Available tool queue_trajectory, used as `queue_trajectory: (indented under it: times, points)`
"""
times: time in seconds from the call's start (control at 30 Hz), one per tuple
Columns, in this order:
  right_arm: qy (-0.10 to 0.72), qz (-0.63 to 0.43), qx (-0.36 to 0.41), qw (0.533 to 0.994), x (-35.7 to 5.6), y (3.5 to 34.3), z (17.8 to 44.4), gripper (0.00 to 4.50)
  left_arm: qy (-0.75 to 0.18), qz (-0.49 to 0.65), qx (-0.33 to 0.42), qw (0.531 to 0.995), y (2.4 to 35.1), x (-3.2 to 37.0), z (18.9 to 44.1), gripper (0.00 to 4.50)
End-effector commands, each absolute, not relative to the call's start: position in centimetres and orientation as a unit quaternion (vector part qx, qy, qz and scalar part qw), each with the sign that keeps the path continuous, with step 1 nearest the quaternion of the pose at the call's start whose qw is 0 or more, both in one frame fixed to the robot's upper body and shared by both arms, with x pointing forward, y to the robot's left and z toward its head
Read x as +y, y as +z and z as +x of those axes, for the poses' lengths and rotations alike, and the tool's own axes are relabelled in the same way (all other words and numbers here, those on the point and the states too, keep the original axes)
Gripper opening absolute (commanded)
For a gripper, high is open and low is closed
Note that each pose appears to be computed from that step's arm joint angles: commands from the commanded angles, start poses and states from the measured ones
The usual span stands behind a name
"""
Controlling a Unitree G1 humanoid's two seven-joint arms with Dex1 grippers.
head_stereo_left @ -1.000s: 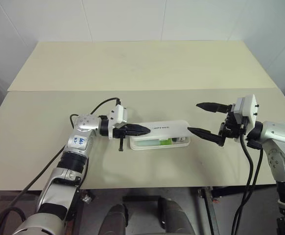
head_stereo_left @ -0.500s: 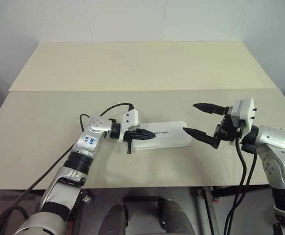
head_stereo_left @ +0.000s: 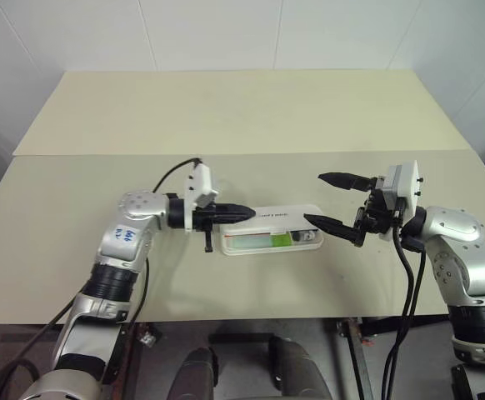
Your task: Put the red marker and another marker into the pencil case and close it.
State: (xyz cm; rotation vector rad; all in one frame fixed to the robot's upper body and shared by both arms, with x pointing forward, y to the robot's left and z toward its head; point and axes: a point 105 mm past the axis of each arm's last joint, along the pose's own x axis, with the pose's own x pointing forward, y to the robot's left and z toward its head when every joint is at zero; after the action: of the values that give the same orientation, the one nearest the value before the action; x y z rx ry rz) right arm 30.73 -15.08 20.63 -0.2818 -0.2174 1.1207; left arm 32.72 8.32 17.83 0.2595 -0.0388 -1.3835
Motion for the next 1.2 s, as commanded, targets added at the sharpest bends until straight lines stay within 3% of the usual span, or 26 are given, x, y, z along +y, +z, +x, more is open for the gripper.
queue_trajectory:
  times: [0.03, 0.17, 0.37, 0.63, 0.97, 1.2]
  points:
    - [0.535, -0.15, -0.126, 0.822, -14.9, 21.7, 30.9, 4.5, -0.62, 0.11, -0.053, 0.775, 19.6, 10.1, 32.1, 0.02]
    - [0.543, -0.153, -0.126, 0.816, -14.3, 22.2, 31.3, 4.5, -0.573, 0.111, -0.039, 0.811, 18.4, 12.0, 33.2, 0.02]
    - [0.545, -0.158, -0.124, 0.814, -14.0, 22.6, 31.1, 4.5, -0.579, 0.126, -0.035, 0.805, 17.4, 9.8, 34.2, 0.02]
    - [0.526, -0.164, -0.118, 0.826, -14.7, 22.7, 30.4, 4.5, -0.619, 0.184, -0.021, 0.764, 16.5, 6.7, 35.2, 0.02]
    - [0.502, -0.157, -0.118, 0.842, -15.1, 22.3, 29.5, 4.5, -0.667, 0.224, 0.028, 0.71, 14.0, 4.2, 33.9, 0.02]
    - [0.496, -0.15, -0.123, 0.846, -14.8, 22.2, 29.3, 4.5, -0.664, 0.242, 0.076, 0.704, 11.5, 3.6, 33.7, 0.02]
